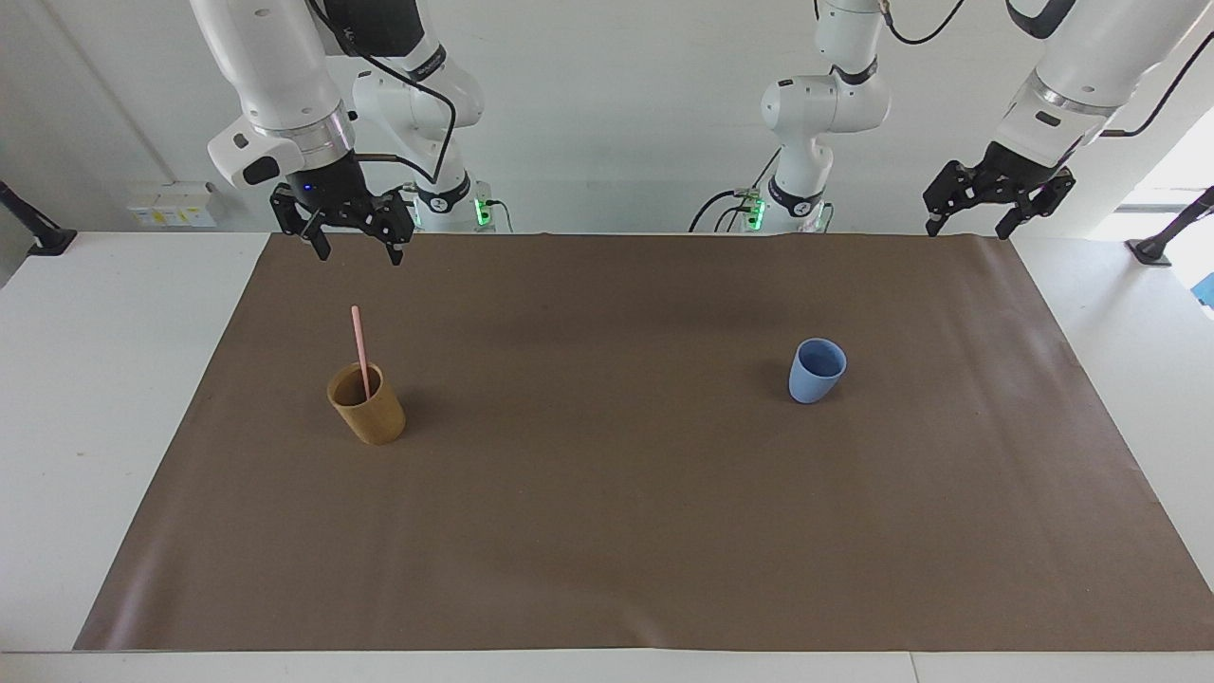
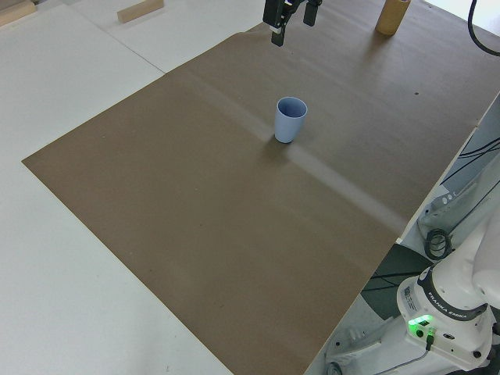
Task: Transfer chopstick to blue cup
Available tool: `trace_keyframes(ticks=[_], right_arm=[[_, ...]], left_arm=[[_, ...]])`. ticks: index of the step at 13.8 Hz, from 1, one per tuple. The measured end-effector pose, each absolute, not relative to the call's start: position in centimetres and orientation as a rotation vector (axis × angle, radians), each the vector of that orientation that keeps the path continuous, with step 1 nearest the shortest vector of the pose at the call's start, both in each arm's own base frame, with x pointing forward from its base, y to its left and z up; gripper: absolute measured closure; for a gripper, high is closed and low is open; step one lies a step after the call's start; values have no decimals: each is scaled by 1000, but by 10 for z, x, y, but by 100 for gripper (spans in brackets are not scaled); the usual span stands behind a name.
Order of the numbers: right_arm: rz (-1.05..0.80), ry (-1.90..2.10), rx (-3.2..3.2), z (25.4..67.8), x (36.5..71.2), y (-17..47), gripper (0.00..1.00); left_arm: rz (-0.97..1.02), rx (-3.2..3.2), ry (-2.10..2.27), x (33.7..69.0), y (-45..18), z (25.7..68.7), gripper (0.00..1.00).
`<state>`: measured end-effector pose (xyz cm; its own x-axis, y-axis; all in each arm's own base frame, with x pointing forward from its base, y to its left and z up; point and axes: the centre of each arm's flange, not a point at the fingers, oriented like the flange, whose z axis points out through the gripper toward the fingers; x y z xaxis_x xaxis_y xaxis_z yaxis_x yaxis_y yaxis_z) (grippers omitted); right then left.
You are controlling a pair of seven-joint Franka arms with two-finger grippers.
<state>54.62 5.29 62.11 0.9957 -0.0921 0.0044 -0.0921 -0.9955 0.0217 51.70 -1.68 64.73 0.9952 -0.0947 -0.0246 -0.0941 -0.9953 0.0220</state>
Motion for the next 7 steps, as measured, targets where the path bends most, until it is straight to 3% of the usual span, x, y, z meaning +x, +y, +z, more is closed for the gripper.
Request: trace_keyframes(ticks=[7], right_arm=[[119, -139, 3116, 609, 542, 45, 0]], left_arm=[[-66, 3116, -149, 517, -17, 636, 0]])
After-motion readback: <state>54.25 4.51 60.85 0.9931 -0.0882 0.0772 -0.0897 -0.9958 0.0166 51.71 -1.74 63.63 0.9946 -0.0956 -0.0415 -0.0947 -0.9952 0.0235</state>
